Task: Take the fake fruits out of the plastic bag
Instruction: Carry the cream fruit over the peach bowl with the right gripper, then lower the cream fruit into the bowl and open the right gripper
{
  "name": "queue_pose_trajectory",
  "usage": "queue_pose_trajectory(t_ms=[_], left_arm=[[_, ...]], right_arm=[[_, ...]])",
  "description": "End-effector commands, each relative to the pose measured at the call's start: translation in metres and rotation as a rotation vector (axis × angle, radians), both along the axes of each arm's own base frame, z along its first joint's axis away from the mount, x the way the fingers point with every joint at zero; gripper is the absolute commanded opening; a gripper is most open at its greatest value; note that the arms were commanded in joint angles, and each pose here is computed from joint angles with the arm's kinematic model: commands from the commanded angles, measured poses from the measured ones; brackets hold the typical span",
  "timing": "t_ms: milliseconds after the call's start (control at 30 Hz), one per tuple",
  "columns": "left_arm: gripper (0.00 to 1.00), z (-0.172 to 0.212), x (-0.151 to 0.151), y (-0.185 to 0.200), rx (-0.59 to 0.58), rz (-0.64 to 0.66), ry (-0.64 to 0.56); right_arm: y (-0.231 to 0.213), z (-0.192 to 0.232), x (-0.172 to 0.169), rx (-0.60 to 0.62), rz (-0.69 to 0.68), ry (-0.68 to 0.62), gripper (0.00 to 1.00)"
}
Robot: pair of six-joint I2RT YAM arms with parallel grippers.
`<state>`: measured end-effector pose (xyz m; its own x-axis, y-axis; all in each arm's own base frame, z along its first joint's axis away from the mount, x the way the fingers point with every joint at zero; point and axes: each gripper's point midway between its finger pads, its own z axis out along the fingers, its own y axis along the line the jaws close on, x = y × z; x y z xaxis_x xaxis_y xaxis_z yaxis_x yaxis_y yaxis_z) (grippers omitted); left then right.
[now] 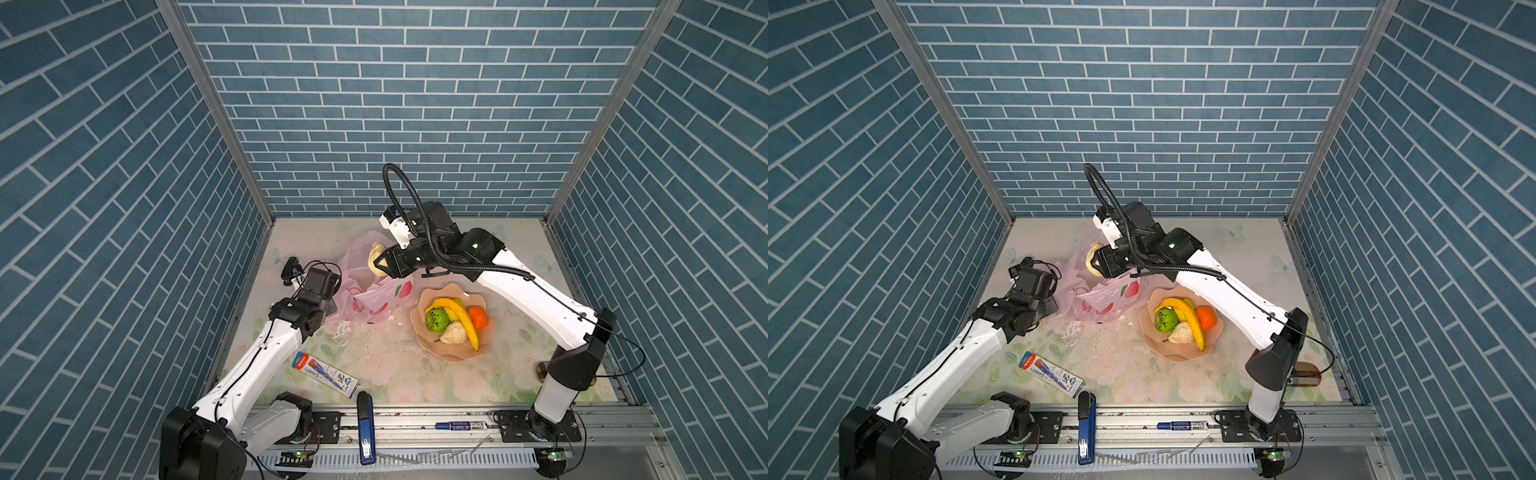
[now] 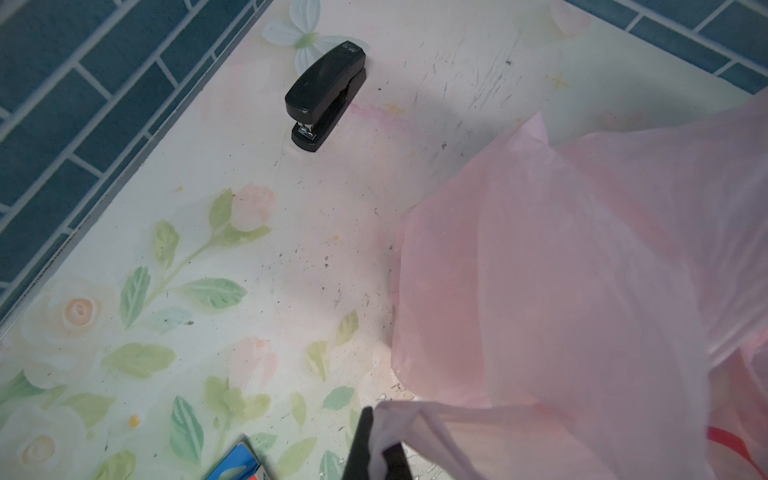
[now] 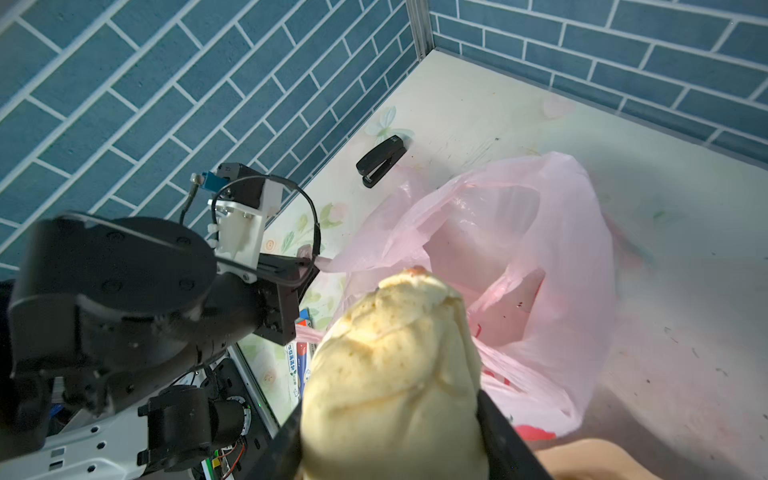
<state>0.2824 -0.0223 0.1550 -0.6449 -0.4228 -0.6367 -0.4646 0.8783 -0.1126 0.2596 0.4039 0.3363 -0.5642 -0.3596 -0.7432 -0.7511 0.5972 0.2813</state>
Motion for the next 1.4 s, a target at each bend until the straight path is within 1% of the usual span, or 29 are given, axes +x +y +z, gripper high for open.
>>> queue_pose_trajectory(t_ms=[0, 167, 300, 433, 600, 700, 1033, 1367], left_arm=[[0.0, 0.013, 0.008, 0.005, 0.016, 0.007, -0.034], [0.0, 0.015, 0.009, 0.009, 0.02, 0.015, -0.038], [0.0, 0.017, 0.007, 0.011, 0.023, 0.017, -0.045], [0.0, 0.02, 0.006, 0.013, 0.026, 0.017, -0.054], [0.0, 0.025, 0.001, 0.015, 0.03, 0.016, -0.072], [0.0, 0.027, -0.002, 0.016, 0.026, 0.013, -0.088], [0.0, 0.024, -0.009, 0.016, 0.009, 0.009, -0.095], [0.0, 0.024, -0.006, 0.014, 0.006, 0.005, -0.096]], right_arm=[[-0.036, -0.023, -0.001, -0.124, -0.063, -0.019, 0.13], [-0.067, -0.061, -0.008, -0.205, -0.129, 0.011, 0.12], [-0.088, -0.101, -0.013, -0.285, -0.171, 0.042, 0.12], [-0.097, -0.138, -0.015, -0.335, -0.194, 0.068, 0.12], [-0.102, -0.169, -0.013, -0.383, -0.219, 0.087, 0.12], [-0.105, -0.189, -0.013, -0.416, -0.234, 0.115, 0.15], [-0.098, -0.211, -0.014, -0.411, -0.224, 0.167, 0.18], [-0.107, -0.226, -0.022, -0.421, -0.251, 0.21, 0.23]])
